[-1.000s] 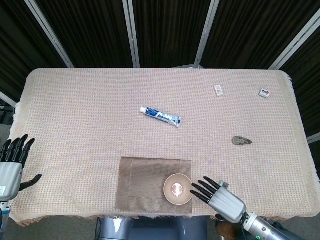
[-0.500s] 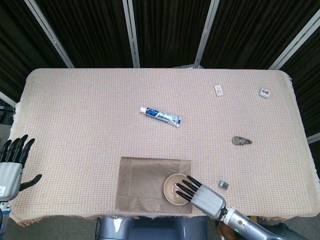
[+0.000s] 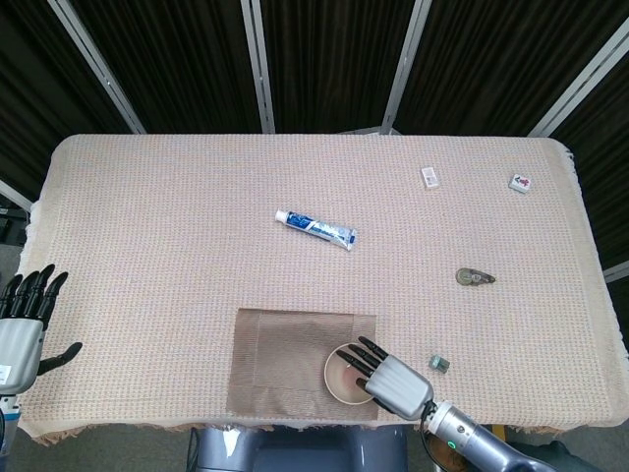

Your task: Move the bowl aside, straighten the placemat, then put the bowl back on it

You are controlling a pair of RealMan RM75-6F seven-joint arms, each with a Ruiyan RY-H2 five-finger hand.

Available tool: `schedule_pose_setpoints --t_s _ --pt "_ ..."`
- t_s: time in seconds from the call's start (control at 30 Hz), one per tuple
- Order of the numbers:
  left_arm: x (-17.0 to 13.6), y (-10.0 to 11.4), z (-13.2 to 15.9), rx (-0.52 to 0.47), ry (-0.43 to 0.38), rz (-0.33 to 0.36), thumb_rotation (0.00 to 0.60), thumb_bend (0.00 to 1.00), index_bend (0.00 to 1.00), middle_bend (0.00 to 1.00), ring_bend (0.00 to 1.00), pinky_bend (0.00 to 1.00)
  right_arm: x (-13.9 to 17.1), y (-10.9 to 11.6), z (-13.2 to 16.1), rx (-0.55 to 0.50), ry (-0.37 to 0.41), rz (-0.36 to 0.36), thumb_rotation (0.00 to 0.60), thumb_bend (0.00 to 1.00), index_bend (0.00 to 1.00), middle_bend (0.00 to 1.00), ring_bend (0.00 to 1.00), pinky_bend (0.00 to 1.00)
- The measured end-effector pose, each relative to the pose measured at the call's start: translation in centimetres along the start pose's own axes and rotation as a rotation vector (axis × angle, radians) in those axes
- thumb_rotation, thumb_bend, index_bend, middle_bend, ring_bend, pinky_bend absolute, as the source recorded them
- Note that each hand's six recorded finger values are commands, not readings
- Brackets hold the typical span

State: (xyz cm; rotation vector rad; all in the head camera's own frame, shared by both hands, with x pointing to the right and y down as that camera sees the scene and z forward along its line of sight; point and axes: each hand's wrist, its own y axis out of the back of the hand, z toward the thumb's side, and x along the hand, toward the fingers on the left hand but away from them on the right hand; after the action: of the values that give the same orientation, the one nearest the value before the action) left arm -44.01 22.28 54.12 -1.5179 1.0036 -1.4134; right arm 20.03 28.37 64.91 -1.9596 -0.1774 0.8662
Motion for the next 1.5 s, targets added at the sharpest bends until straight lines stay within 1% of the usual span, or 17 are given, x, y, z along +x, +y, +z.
schedule_pose_setpoints --t_s 0.1,0.27,0.43,0.5,0.6,0.7,0.8,0.93,1.0,1.13,1.43,1.47,1.5 --pt "0.0 0.0 0.0 0.000 0.001 -0.001 0.600 0.00 0.00 0.00 0.00 0.00 0.0 0.7 -0.4 -0.030 -0.011 -0.039 0.600 0.43 0.75 0.00 0.00 0.00" --pt "0.0 0.0 -0.1 -0.004 0.003 0.000 0.600 0.00 0.00 0.00 0.00 0.00 0.4 3.0 -2.5 -0.095 -0.064 -0.141 0.600 0.43 0.75 0.00 0.00 0.00" --pt "-0.1 0.1 0.0 -0.009 0.000 0.000 0.600 0.00 0.00 0.00 0.00 0.00 1.4 5.9 -7.0 -0.146 -0.179 -0.254 0.600 0.43 0.75 0.01 0.00 0.00" --pt "-0.1 0.2 0.0 -0.010 0.000 0.002 0.600 0.00 0.00 0.00 0.00 0.00 1.9 6.6 -8.9 -0.155 -0.227 -0.280 0.600 0.42 0.75 0.01 0.00 0.00" --pt "-0.1 0.1 0.1 -0.011 -0.002 0.001 0.600 0.00 0.00 0.00 0.00 0.00 2.7 7.2 -12.3 -0.147 -0.323 -0.307 0.600 0.42 0.75 0.01 0.00 0.00" --pt "-0.1 0.1 0.2 -0.010 -0.005 -0.002 0.600 0.00 0.00 0.00 0.00 0.00 3.5 7.1 -15.4 -0.139 -0.418 -0.309 0.600 0.42 0.75 0.01 0.00 0.00" --pt "-0.1 0.0 0.3 -0.009 -0.005 -0.003 0.600 0.00 0.00 0.00 0.00 0.00 4.2 6.5 -18.2 -0.143 -0.509 -0.295 0.600 0.42 0.75 0.01 0.00 0.00" --pt "-0.1 -0.2 0.2 -0.006 -0.001 -0.009 0.600 0.00 0.00 0.00 0.00 0.00 5.1 5.0 -22.0 -0.171 -0.653 -0.264 0.600 0.41 0.75 0.01 0.00 0.00" --pt "0.0 -0.3 0.2 -0.003 0.000 -0.012 0.600 0.00 0.00 0.00 0.00 0.00 5.4 4.1 -23.6 -0.183 -0.713 -0.252 0.600 0.41 0.75 0.01 0.00 0.00" --pt "0.0 -0.4 0.2 -0.001 0.003 -0.013 0.600 0.00 0.00 0.00 0.00 0.00 5.5 2.6 -25.5 -0.187 -0.793 -0.222 0.600 0.41 0.75 0.01 0.00 0.00" --pt "0.2 -1.0 0.0 0.011 0.014 -0.027 0.600 0.00 0.00 0.00 0.00 0.00 5.2 -0.1 -28.4 -0.168 -0.905 -0.159 0.600 0.40 0.75 0.01 0.00 0.00" --pt "0.2 -1.0 0.0 0.012 0.014 -0.028 0.600 0.00 0.00 0.00 0.00 0.00 5.1 -0.2 -28.6 -0.166 -0.912 -0.155 0.600 0.40 0.72 0.01 0.00 0.00" --pt "0.2 -1.1 0.0 0.013 0.015 -0.030 0.600 0.00 0.00 0.00 0.00 0.00 5.1 -0.5 -28.9 -0.163 -0.921 -0.150 0.600 0.38 0.55 0.01 0.00 0.00"
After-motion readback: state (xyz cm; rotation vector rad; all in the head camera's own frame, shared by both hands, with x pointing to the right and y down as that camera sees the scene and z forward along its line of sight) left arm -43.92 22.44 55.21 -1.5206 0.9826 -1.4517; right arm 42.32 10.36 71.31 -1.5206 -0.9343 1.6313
